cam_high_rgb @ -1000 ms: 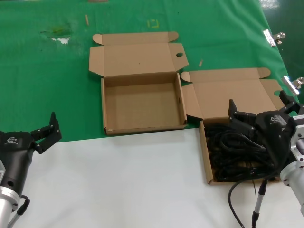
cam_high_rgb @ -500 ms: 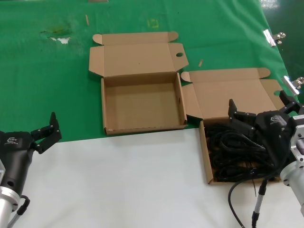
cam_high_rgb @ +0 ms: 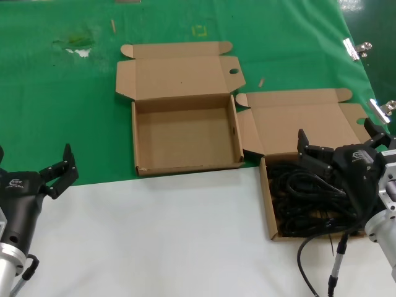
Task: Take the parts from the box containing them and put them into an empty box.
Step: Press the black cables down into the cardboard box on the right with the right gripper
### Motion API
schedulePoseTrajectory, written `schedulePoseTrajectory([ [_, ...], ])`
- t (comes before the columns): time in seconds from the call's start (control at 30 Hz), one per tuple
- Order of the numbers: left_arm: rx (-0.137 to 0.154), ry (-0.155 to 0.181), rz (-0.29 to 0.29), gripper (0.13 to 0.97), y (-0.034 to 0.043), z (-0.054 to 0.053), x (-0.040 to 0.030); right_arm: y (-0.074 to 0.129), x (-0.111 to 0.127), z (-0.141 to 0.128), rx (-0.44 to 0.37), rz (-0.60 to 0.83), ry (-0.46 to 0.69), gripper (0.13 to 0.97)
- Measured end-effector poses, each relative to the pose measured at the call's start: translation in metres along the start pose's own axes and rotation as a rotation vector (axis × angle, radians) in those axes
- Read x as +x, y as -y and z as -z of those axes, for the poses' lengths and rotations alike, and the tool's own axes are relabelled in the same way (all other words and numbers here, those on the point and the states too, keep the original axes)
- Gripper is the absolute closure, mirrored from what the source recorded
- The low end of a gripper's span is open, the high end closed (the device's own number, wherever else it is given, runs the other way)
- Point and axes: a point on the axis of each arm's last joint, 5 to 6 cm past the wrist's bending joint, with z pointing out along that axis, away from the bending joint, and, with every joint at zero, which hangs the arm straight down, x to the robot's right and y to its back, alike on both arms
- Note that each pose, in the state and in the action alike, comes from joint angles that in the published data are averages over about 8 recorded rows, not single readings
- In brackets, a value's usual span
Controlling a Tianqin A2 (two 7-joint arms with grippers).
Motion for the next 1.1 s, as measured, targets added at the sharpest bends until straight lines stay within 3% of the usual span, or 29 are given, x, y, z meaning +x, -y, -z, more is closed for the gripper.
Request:
schedulePoseTrajectory([
  [0.53, 0.0, 0.0, 0.0, 0.414, 0.0, 0.0, 0.0, 0.0, 0.0, 0.0, 0.0, 0.0, 0.0, 0.13],
  [0.8, 0.0, 0.0, 0.001, 0.631, 0.0, 0.0, 0.0, 0.003, 0.003, 0.003, 0.0, 0.016, 0.001, 0.13],
  [1.1, 0.0, 0.0, 0.001, 0.806, 0.0, 0.0, 0.0, 0.012, 0.005, 0.007, 0.004, 0.043, 0.017, 0.13],
])
